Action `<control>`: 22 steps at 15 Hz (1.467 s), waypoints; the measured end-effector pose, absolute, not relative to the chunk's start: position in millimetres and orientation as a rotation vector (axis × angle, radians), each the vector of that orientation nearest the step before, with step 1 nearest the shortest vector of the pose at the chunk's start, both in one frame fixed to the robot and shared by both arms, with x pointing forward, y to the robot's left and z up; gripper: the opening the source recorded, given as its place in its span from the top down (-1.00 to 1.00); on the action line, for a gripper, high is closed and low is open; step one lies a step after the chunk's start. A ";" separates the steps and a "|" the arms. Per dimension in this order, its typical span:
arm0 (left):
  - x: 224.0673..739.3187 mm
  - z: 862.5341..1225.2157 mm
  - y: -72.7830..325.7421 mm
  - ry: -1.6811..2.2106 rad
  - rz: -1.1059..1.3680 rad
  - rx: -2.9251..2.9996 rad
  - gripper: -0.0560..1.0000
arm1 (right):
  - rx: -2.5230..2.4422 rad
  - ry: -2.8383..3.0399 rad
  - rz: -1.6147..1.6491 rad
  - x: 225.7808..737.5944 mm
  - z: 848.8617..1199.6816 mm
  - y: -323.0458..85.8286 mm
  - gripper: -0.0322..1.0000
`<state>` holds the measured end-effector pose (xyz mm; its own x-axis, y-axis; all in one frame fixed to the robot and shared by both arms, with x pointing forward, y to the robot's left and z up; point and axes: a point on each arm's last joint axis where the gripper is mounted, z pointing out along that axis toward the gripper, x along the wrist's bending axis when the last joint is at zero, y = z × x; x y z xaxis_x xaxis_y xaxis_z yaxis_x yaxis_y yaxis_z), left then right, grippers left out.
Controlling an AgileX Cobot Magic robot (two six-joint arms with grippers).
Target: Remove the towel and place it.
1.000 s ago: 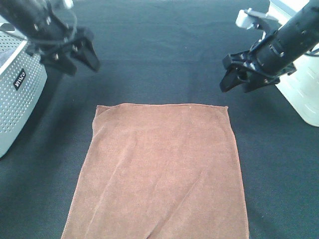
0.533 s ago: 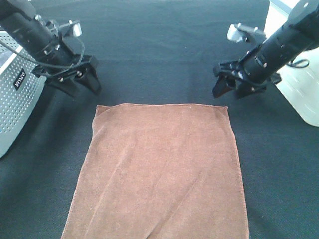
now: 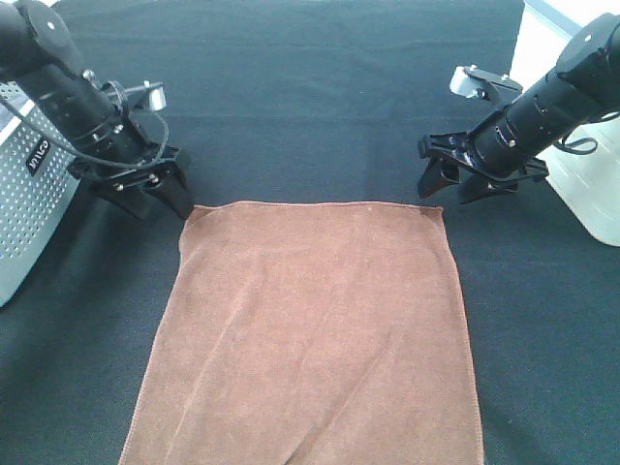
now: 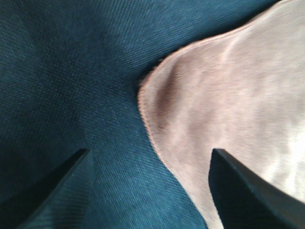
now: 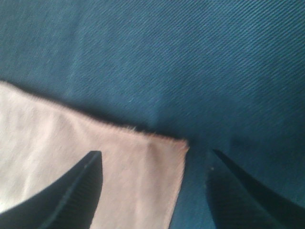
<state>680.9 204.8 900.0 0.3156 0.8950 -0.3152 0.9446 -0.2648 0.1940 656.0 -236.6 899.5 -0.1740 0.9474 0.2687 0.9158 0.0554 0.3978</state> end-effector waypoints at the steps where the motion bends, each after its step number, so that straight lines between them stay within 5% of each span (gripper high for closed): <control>1: 681.1 897.8 204.8 1.638 -0.202 2.253 -0.34 | 1.986 2.238 0.745 656.8 893.3 -237.5 -0.22; 7: 685.2 875.5 199.4 1.595 -0.267 2.194 -0.38 | 1.963 2.206 0.729 661.9 878.6 -240.0 -0.38; 22: 695.0 861.1 192.7 1.554 -0.290 2.074 -0.33 | 1.906 2.261 0.715 664.2 866.9 -233.0 -0.25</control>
<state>695.0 192.7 861.1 0.3160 0.8253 -0.4679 0.9385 -0.1998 0.2814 664.2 -233.0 866.9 -0.2122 0.9522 0.2199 0.9056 0.1071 0.4103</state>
